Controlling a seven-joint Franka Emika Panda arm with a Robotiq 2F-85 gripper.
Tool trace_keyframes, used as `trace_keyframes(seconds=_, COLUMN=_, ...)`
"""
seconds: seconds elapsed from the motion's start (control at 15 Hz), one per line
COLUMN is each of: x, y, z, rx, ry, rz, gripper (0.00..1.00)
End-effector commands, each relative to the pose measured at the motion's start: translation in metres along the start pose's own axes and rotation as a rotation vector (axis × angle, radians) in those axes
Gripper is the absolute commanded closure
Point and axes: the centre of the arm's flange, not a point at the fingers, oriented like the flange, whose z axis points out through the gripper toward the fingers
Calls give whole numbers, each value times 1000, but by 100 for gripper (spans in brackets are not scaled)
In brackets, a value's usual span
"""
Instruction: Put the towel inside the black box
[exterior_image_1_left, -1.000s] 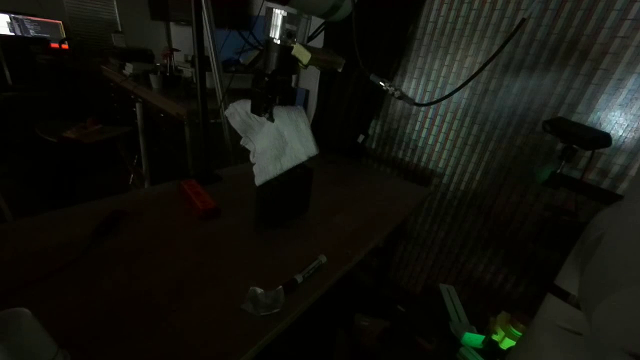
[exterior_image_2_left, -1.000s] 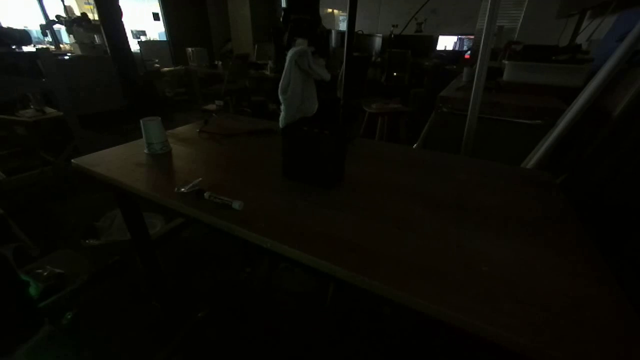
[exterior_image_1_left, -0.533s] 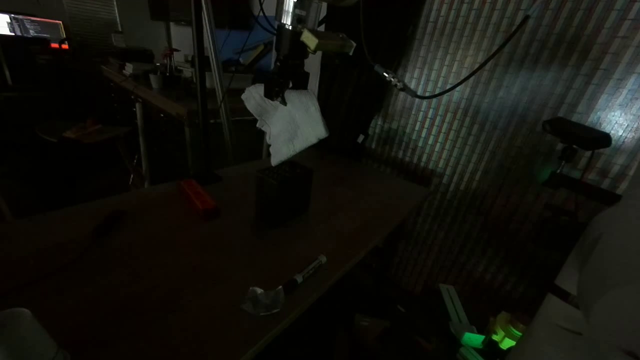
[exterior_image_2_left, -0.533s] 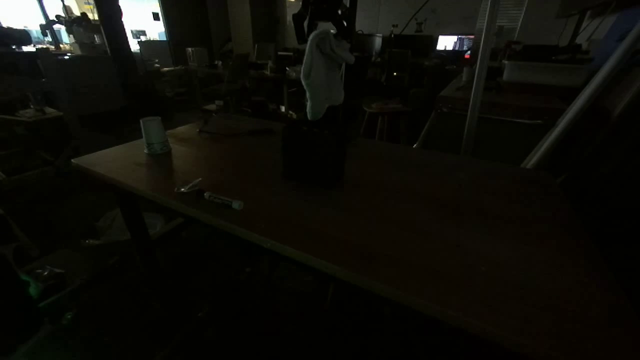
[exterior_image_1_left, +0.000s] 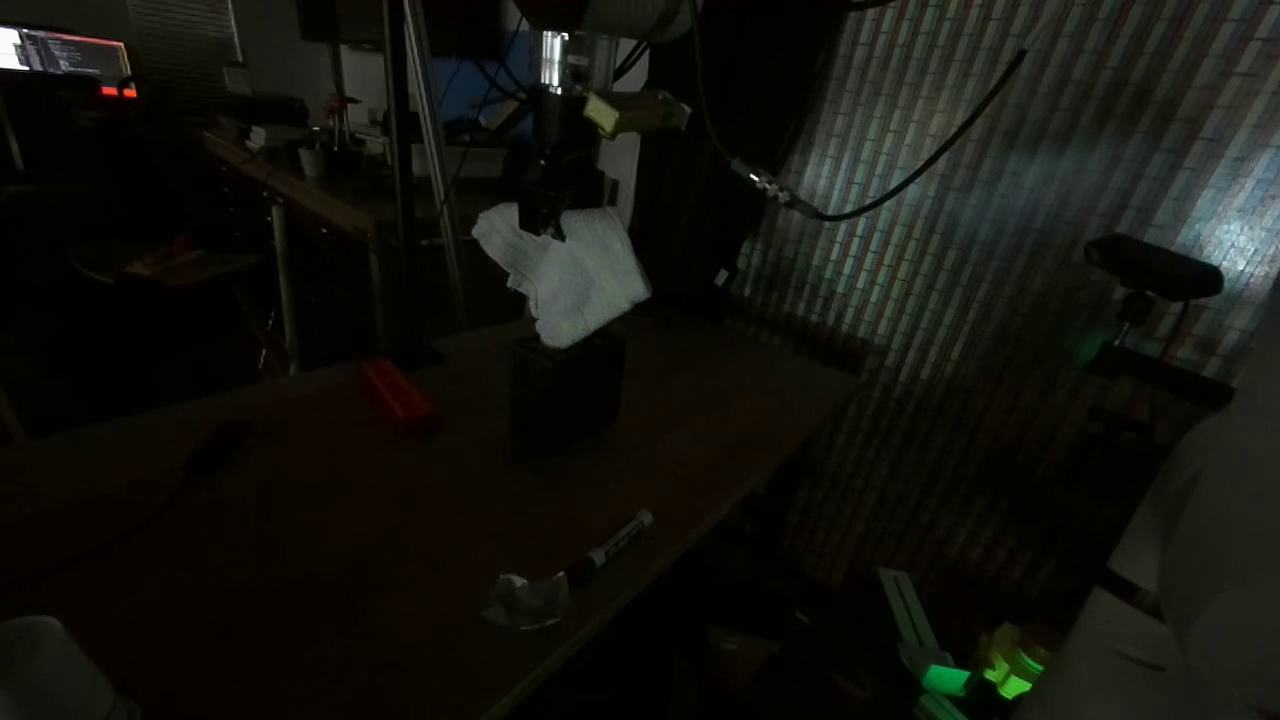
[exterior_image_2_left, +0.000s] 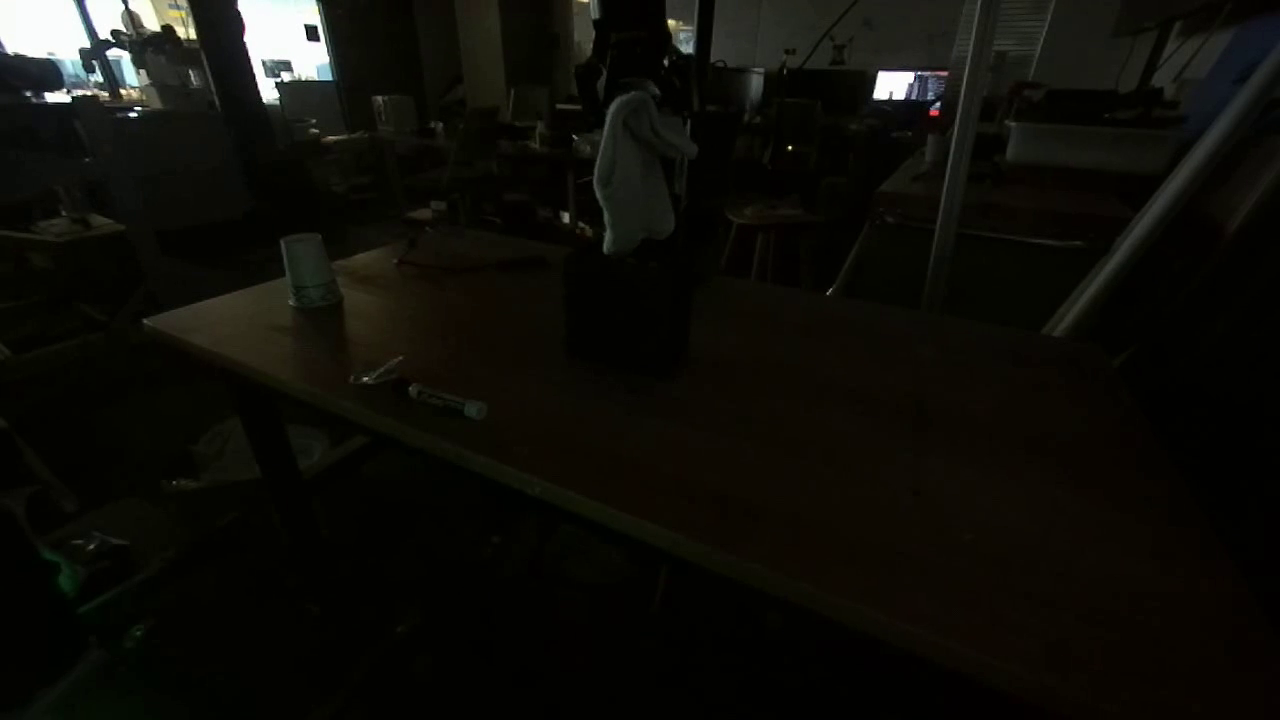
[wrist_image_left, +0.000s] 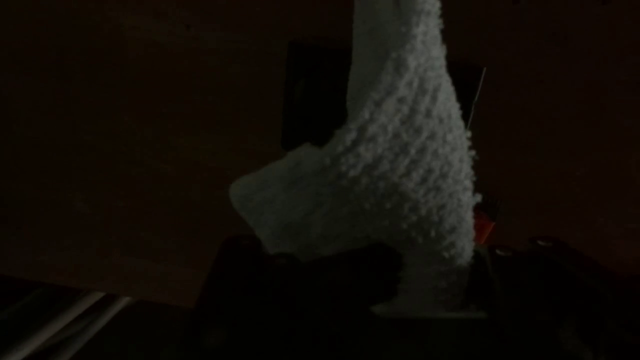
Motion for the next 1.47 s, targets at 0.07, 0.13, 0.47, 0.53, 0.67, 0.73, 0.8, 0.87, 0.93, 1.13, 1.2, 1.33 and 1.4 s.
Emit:
trace_keyframes(seconds=0.07, x=1, y=-9, z=21, rx=3, ry=-33, rz=1, gripper=100)
trace_keyframes(seconds=0.13, x=-2, y=-9, z=28, rx=15, ry=-49, rz=20, gripper=100)
trace_keyframes(seconds=0.47, x=-20, y=-15, z=68, rx=96, ry=-91, rz=94, gripper=100)
trace_keyframes(seconds=0.53, x=-22, y=-17, z=74, rx=116, ry=-98, rz=104, gripper=100)
trace_keyframes(seconds=0.67, x=-25, y=-24, z=85, rx=154, ry=-102, rz=119, gripper=100)
trace_keyframes(seconds=0.73, x=-25, y=-28, z=91, rx=171, ry=-101, rz=123, gripper=100)
trace_keyframes(seconds=0.8, x=-25, y=-31, z=95, rx=186, ry=-101, rz=128, gripper=100)
trace_keyframes(seconds=0.87, x=-25, y=-33, z=98, rx=197, ry=-96, rz=134, gripper=100)
trace_keyframes(seconds=0.93, x=-24, y=-35, z=101, rx=208, ry=-86, rz=138, gripper=100)
trace_keyframes(seconds=1.13, x=-17, y=-30, z=106, rx=195, ry=-50, rz=128, gripper=100)
trace_keyframes(seconds=1.2, x=-15, y=-26, z=108, rx=179, ry=-44, rz=119, gripper=100)
trace_keyframes(seconds=1.33, x=-12, y=-21, z=113, rx=158, ry=-45, rz=106, gripper=100)
trace_keyframes(seconds=1.4, x=-12, y=-19, z=116, rx=150, ry=-54, rz=97, gripper=100)
